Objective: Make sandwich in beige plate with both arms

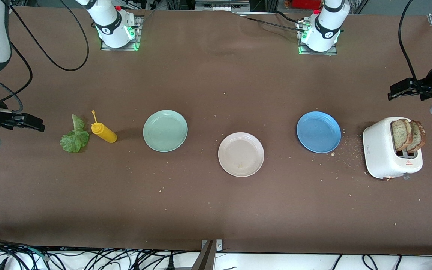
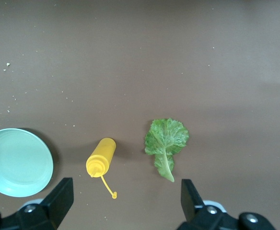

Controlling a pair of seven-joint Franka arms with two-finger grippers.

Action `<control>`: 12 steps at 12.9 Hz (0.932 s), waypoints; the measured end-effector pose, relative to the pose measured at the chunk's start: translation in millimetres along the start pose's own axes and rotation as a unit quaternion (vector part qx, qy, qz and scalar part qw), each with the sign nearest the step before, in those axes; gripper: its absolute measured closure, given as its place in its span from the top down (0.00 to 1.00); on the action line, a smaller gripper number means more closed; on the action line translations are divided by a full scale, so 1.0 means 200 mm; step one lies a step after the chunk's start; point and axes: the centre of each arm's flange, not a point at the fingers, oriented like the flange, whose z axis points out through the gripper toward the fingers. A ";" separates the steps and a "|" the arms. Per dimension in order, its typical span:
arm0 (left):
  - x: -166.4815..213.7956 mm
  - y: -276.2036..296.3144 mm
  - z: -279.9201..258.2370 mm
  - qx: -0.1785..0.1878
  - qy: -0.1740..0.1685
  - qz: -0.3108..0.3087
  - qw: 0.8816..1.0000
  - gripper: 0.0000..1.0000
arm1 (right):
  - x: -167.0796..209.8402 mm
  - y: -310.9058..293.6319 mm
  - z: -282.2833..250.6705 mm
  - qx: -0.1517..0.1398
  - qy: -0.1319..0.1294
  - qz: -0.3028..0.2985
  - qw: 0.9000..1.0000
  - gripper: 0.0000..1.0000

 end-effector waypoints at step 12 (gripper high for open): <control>0.01 0.00 0.01 0.000 -0.003 0.000 1.000 1.00 | 0.00 0.01 0.00 0.000 0.000 0.001 1.000 1.00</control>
